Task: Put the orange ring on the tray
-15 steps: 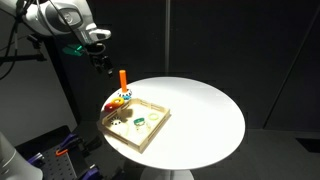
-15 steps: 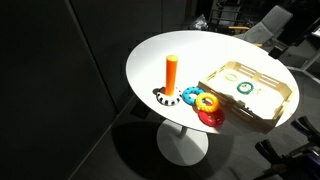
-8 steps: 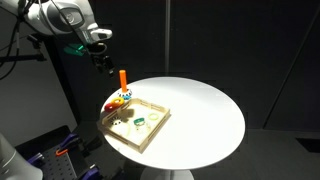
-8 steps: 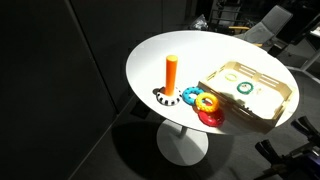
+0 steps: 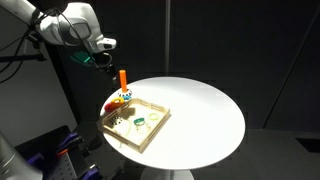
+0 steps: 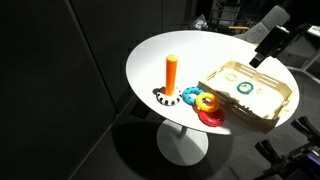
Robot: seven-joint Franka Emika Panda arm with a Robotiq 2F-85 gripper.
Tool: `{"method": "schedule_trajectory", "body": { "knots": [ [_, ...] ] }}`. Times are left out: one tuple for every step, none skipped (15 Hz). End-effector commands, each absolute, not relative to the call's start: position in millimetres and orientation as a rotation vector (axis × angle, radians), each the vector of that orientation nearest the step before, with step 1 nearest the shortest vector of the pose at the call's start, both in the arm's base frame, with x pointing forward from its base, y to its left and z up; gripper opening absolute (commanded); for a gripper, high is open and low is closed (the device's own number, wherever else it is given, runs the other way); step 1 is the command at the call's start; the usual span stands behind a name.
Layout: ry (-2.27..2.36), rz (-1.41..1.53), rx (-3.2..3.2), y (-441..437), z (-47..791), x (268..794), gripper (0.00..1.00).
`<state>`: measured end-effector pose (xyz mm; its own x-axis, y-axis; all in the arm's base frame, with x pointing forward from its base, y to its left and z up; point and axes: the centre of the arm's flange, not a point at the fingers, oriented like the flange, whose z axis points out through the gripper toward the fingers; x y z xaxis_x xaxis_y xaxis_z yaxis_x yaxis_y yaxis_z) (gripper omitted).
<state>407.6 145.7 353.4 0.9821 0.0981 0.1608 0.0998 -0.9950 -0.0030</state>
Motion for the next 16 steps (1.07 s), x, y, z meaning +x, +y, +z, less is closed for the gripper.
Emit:
{"method": "schedule_trajectory", "body": {
  "knots": [
    [-0.2,-0.251,-3.041,156.3,330.8,425.5,1.0],
    [-0.215,-0.253,-3.028,159.8,324.3,427.5,1.0],
    [-0.224,-0.251,-3.019,163.4,316.9,429.8,1.0],
    [-0.242,-0.246,-3.008,166.8,310.0,432.0,1.0],
    [-0.255,-0.241,-3.001,170.1,303.4,434.1,1.0],
    [-0.27,-0.232,-2.992,173.6,296.8,436.1,1.0],
    [-0.286,-0.225,-2.986,176.9,290.2,438.2,1.0],
    [-0.298,-0.211,-2.982,179.6,282.6,440.2,1.0],
    [-0.308,-0.201,-2.976,181.7,275.7,442.0,1.0],
    [-0.315,-0.192,-2.972,183.5,269.8,444.0,1.0],
    [-0.323,-0.185,-2.971,185.4,262.7,445.6,1.0],
    [-0.333,-0.178,-2.971,187.5,256.3,447.1,1.0],
    [-0.34,-0.173,-2.978,189.9,249.6,448.6,1.0],
    [-0.339,-0.168,-2.98,191.8,244.8,449.5,1.0],
    [-0.336,-0.164,-2.98,193.1,242.3,449.9,1.0],
    [-0.338,-0.163,-2.981,192.3,244.8,447.7,1.0]
  ]
}}
